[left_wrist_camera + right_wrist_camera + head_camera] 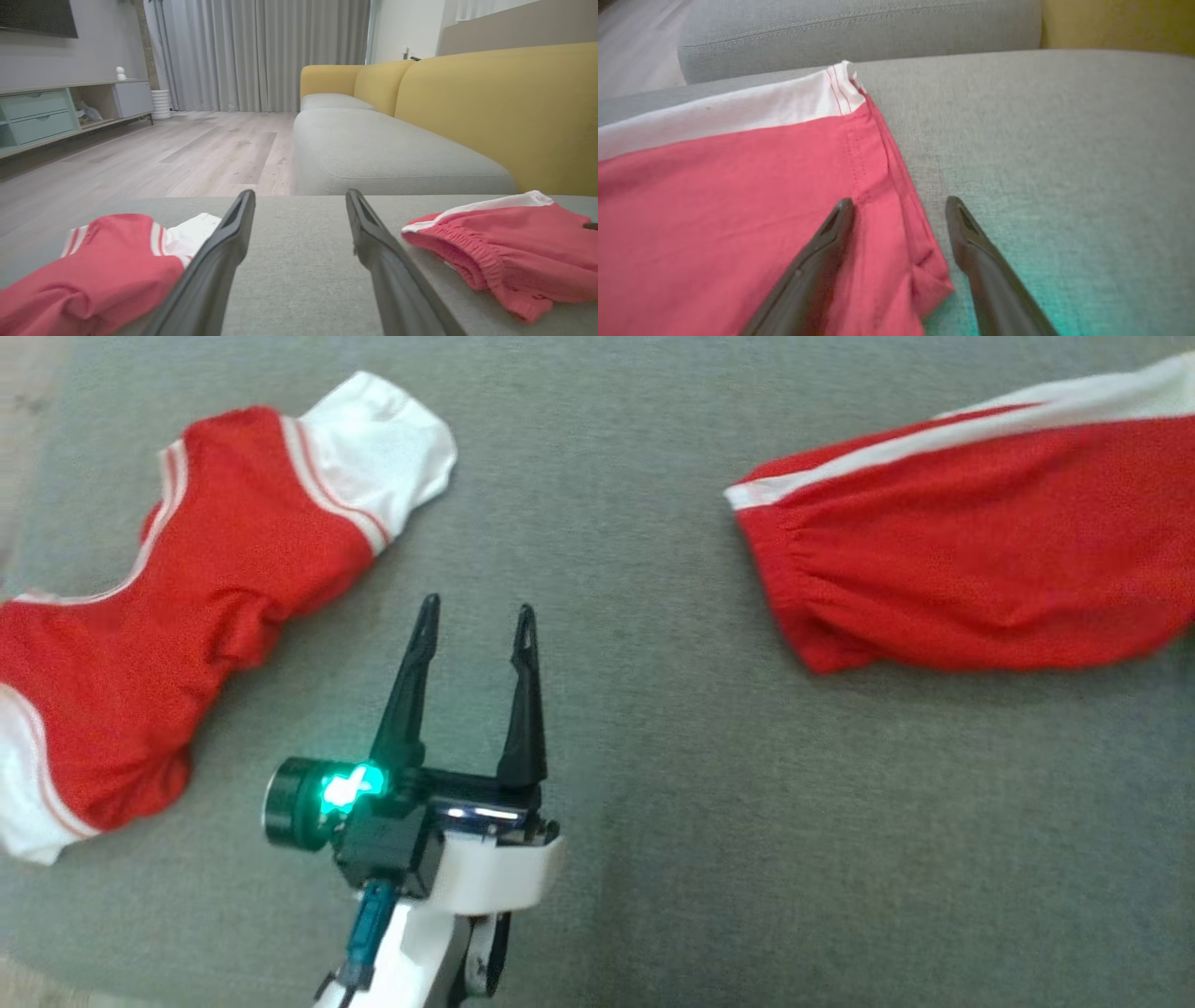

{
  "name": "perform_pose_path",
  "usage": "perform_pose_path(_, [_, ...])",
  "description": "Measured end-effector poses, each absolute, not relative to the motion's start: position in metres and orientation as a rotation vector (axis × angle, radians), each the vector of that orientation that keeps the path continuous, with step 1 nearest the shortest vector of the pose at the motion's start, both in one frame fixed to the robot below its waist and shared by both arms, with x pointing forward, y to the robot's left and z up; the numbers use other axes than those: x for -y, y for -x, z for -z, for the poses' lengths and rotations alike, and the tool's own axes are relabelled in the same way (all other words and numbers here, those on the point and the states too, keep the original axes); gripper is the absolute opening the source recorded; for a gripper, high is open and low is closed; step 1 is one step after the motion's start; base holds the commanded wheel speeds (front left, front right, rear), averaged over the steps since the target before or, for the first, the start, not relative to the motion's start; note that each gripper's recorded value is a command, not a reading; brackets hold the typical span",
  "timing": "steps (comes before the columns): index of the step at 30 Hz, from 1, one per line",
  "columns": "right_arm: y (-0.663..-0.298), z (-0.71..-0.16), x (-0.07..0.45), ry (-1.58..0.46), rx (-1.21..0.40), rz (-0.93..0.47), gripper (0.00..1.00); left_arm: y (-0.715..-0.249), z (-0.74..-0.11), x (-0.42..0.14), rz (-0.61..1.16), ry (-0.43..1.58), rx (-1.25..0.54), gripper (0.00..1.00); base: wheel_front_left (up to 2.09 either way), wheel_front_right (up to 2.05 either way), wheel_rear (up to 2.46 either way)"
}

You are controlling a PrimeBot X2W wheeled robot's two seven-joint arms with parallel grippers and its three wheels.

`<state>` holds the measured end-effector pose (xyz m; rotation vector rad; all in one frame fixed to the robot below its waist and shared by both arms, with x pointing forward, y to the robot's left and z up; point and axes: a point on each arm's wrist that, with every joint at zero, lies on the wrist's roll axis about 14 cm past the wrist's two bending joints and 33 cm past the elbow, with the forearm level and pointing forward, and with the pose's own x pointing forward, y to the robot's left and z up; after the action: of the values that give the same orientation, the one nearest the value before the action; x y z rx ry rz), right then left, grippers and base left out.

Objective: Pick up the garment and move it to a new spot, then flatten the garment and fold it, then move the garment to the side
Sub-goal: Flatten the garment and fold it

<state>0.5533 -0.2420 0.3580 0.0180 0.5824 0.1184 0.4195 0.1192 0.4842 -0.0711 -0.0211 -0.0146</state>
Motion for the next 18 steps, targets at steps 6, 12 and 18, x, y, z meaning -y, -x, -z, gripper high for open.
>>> perform_pose_path(6, [-0.551, -0.348, 0.235, -0.135, -0.675, -0.066, 0.0, -0.406, -0.493, -0.14, -0.04, 0.047, 0.039, 1.0, 0.0, 0.0, 0.0])
perform_pose_path(12, [-0.539, -0.359, 0.232, -0.163, -0.648, -0.079, 0.0, -0.404, -0.498, -0.133, -0.01, 0.053, 0.057, 1.0, 0.0, 0.0, 0.0])
perform_pose_path(18, [-0.501, -0.377, 0.286, -0.159, -0.596, 0.044, 0.0, -0.408, -0.508, -0.107, 0.082, 0.076, 0.09, 1.0, 0.0, 0.0, 0.0])
